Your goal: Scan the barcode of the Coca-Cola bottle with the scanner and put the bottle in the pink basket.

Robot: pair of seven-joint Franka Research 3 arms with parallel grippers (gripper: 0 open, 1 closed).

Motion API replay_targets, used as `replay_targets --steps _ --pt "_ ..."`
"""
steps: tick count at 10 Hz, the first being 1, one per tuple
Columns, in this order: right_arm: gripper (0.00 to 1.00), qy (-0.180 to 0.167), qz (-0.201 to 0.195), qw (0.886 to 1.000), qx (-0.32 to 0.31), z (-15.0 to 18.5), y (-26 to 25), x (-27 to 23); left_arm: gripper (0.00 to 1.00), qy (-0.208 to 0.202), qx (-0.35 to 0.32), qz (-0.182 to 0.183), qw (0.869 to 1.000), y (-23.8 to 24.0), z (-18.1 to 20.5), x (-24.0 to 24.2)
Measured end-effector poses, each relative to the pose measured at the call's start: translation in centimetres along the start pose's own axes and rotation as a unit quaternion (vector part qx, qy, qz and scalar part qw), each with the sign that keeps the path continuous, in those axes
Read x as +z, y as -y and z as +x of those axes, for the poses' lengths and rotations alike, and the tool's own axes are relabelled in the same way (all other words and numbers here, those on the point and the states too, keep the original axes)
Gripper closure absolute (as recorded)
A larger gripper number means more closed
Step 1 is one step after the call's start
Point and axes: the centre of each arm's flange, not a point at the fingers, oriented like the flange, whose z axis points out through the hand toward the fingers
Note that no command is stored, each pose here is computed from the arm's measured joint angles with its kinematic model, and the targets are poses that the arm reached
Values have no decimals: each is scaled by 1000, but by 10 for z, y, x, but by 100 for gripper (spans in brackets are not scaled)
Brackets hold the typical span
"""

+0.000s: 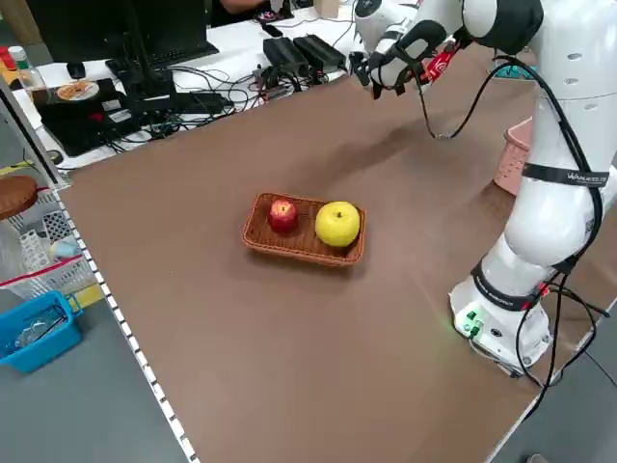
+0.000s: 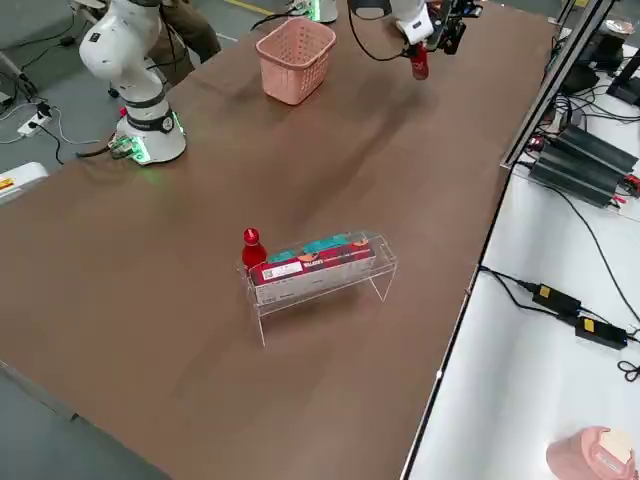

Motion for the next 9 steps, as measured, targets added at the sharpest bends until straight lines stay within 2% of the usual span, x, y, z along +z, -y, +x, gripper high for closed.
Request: replay_targets --steps 4,9 --pt "65 13 -9 1000 11 6 -17 -4 91 0 0 0 1000 0 0 0" --pt "65 11 -7 1000 8 3 -1 -25 91 0 0 0 1000 0 0 0"
